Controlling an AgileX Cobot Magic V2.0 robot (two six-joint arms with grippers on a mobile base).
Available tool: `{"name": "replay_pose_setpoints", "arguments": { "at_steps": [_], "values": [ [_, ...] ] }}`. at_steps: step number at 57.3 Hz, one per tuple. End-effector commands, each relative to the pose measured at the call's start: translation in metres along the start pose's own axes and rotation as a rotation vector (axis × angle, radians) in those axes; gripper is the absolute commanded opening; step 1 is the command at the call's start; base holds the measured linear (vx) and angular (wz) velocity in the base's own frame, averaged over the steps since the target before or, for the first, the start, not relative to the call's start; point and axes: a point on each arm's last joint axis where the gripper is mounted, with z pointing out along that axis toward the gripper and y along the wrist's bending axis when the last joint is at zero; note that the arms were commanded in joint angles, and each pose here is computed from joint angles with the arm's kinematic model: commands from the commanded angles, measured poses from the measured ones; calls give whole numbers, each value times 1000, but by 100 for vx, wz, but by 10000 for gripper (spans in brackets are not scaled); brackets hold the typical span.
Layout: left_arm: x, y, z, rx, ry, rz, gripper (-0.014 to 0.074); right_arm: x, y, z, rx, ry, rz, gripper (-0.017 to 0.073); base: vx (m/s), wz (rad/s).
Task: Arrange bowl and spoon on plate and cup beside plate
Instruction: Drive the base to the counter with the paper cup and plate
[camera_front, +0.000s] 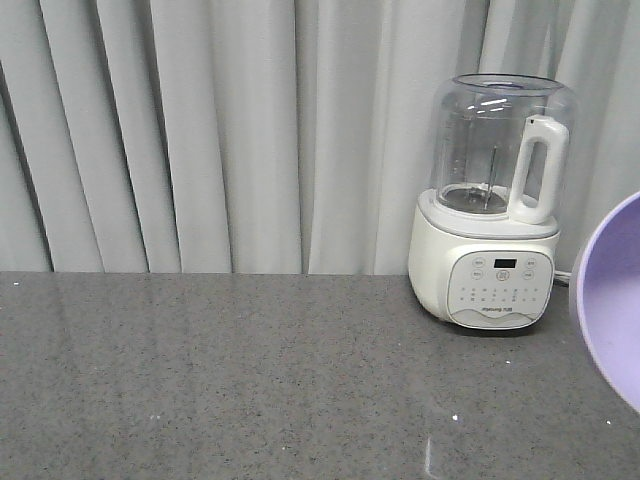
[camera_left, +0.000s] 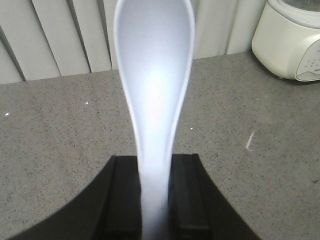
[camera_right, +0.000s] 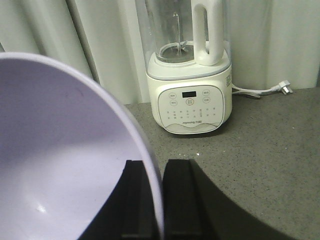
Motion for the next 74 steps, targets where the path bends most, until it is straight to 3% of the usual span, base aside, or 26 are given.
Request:
{"name": "replay_pose_setpoints", "arguments": {
  "at_steps": [1, 26, 74],
  "values": [
    [-13, -3, -13, 13, -117, -5, -3, -15, 2, -6, 6, -109, 0, -12, -1, -5],
    [-13, -3, -13, 13, -117, -5, -3, -15, 2, -6, 6, -108, -1, -12, -5, -25],
    [-13, -3, -13, 13, -117, -5, -3, -15, 2, -6, 6, -108, -1, -11, -7, -62]
  ]
}}
